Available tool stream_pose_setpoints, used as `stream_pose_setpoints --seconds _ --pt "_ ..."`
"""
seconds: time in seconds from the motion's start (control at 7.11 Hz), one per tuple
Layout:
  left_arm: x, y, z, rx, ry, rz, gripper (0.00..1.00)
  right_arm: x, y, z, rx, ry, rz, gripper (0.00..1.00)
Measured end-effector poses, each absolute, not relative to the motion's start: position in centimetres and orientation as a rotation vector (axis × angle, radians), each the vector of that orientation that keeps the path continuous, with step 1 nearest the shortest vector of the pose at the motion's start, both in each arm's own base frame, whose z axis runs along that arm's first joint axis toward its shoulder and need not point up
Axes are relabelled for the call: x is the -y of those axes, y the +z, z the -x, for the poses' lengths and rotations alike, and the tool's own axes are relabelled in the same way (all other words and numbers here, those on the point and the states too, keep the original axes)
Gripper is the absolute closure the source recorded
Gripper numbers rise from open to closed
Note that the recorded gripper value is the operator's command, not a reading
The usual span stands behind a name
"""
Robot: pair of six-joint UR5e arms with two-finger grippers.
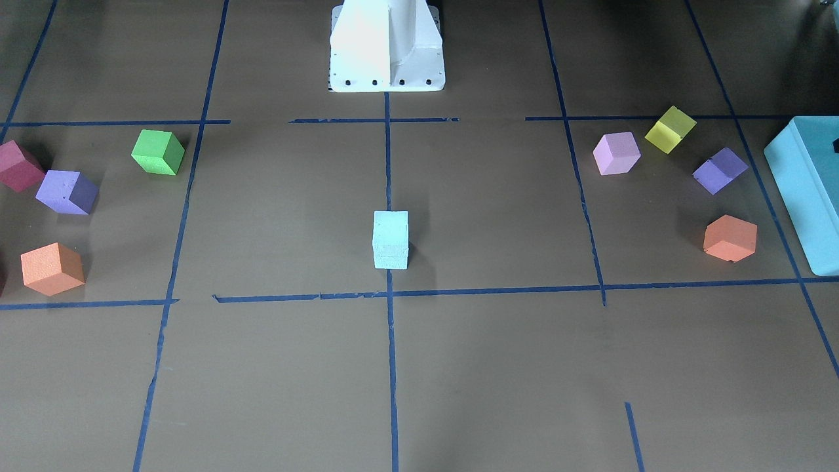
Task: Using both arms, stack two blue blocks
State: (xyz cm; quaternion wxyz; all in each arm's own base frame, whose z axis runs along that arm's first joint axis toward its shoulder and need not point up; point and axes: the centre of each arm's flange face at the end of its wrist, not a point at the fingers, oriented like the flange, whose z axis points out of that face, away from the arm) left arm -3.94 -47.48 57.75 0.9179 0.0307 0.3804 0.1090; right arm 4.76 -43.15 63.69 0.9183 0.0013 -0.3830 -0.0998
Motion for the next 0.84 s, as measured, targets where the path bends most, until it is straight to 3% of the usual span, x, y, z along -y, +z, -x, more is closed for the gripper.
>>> stream_pose_setpoints --seconds 0.42,0.84 --pt "44.1 64.2 5.8 -0.788 0.163 0.035 0.00 43.1 63.7 -4.8 0.789 -0.209 -0.006 0.00" --pt "43.4 66.6 6.0 -0.776 0.150 0.070 0.00 43.0 63.7 -4.8 0.790 -0.211 -0.007 0.00"
